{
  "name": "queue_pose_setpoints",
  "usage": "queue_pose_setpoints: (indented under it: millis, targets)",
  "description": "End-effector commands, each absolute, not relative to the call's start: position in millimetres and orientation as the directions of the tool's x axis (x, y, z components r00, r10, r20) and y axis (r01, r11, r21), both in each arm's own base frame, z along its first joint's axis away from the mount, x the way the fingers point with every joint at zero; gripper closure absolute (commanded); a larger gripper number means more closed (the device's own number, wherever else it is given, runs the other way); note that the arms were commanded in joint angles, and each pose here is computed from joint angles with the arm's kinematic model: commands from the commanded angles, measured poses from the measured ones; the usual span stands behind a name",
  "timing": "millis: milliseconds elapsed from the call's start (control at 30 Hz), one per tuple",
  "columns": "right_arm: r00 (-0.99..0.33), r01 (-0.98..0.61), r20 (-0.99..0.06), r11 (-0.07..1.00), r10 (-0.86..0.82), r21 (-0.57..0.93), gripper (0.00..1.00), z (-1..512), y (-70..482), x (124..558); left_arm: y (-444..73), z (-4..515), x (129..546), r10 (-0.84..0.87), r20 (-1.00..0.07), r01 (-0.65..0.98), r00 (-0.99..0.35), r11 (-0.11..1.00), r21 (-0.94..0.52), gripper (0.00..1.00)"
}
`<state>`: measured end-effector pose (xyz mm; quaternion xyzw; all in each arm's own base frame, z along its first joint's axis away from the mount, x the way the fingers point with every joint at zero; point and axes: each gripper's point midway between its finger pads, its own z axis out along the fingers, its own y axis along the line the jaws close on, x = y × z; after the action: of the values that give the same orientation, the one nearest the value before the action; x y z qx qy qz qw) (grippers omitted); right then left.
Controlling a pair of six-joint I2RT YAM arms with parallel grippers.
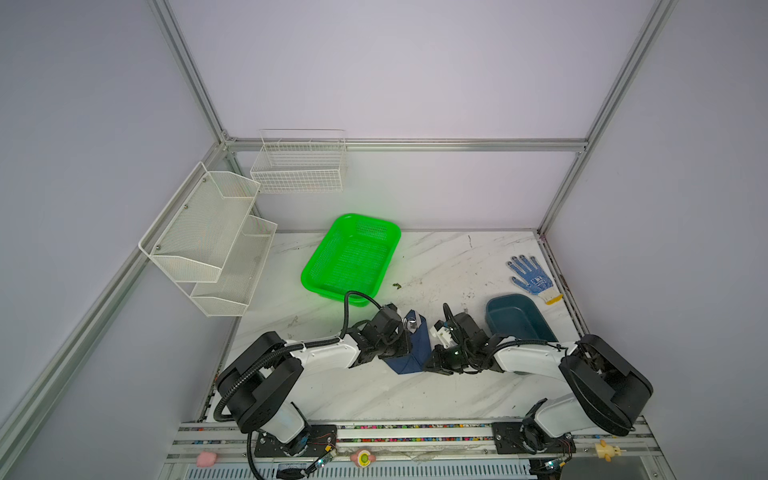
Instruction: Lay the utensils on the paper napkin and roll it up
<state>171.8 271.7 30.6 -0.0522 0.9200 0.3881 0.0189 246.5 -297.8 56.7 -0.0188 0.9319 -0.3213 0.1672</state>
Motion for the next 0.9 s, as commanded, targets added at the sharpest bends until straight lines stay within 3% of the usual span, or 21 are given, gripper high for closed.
queue_pose_setpoints:
  millis: [0, 200, 400, 700, 867]
  targets:
    - [-0.992, -0.12, -0.063, 0.71, -0.106, 0.694, 0.85, 24.1, 266.0, 162.5, -287.7, 39.4, 238.6, -0.121, -0.286, 0.069, -0.95, 0.815, -0.575, 0.93]
    - [-0.988, -0.149, -0.142, 0.685, -0.067, 0.714, 0.83, 55.6, 272.1, 177.2, -287.9, 37.0, 240.3, -0.119, -0.29, 0.07, -0.95, 0.82, -0.567, 0.93]
    - [-0.963, -0.061, -0.237, 0.751, 0.13, 0.658, 0.84, 66.8, 254.2, 216.7, -285.8, 36.5, 240.6, -0.118, -0.297, 0.072, -0.948, 0.827, -0.558, 0.93]
    - [-0.938, 0.008, -0.256, 0.756, 0.232, 0.655, 0.85, 62.8, 252.0, 258.3, -284.5, 31.8, 237.6, -0.113, -0.288, 0.068, -0.951, 0.831, -0.552, 0.94]
    - [-0.939, 0.013, -0.249, 0.749, 0.236, 0.663, 0.85, 60.4, 253.8, 267.2, -283.4, 34.2, 234.7, -0.108, -0.294, 0.077, -0.95, 0.829, -0.553, 0.99]
